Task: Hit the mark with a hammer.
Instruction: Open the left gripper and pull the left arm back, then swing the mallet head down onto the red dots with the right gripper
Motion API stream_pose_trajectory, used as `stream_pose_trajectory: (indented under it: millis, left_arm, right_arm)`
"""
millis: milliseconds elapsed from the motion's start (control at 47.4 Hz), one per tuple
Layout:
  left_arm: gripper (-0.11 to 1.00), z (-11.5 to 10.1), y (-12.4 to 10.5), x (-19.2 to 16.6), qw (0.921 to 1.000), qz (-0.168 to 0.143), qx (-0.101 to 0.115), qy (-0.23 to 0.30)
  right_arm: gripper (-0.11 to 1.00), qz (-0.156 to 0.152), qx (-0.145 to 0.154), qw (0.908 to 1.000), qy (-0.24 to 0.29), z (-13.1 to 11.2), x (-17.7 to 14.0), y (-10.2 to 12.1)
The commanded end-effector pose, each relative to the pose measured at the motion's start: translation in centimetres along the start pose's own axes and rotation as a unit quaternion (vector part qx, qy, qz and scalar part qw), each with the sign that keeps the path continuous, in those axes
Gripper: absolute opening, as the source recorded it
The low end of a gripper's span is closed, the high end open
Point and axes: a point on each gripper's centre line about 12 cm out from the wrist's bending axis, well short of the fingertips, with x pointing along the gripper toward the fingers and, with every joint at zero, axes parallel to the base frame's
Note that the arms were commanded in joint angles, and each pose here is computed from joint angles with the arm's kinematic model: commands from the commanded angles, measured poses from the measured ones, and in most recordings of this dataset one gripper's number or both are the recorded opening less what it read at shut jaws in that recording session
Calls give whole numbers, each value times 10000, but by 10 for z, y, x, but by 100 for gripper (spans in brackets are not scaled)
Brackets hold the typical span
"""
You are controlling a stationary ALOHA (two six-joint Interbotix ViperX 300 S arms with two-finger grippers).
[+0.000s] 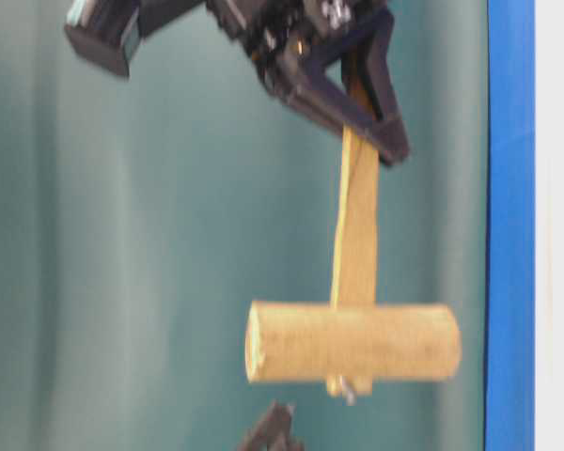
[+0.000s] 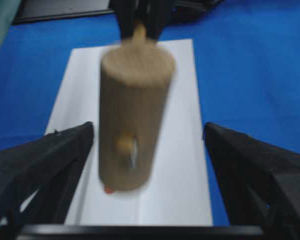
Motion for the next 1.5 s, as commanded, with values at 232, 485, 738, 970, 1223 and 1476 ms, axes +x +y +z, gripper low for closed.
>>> stream_pose_trajectory:
  millis: [232, 485, 738, 970, 1223, 1476]
  left_arm:
    - [90, 5, 1, -38, 9998, 35, -37, -212]
    - [90, 3, 1, -46, 9999, 15, -53, -106]
    - [90, 0, 1, -46, 10000, 3, -45, -31]
    - [89, 0, 1, -47, 10000, 6, -53, -46]
    - [89, 1, 1, -48, 10000, 8, -53, -61]
    - [89, 0, 1, -47, 10000, 7, -53, -53]
  right_arm:
    - [2, -163, 373, 9986, -330, 8, -23, -7]
    - [2, -232, 419, 9983, -336, 11, -18, -8]
    - [2, -406, 582, 9969, -346, 19, -2, -10]
    - [2, -407, 589, 9969, -338, 29, 17, -8]
    - [2, -407, 587, 9969, -330, 29, 20, -8]
    - [2, -462, 618, 9970, 43, 8, 39, -6]
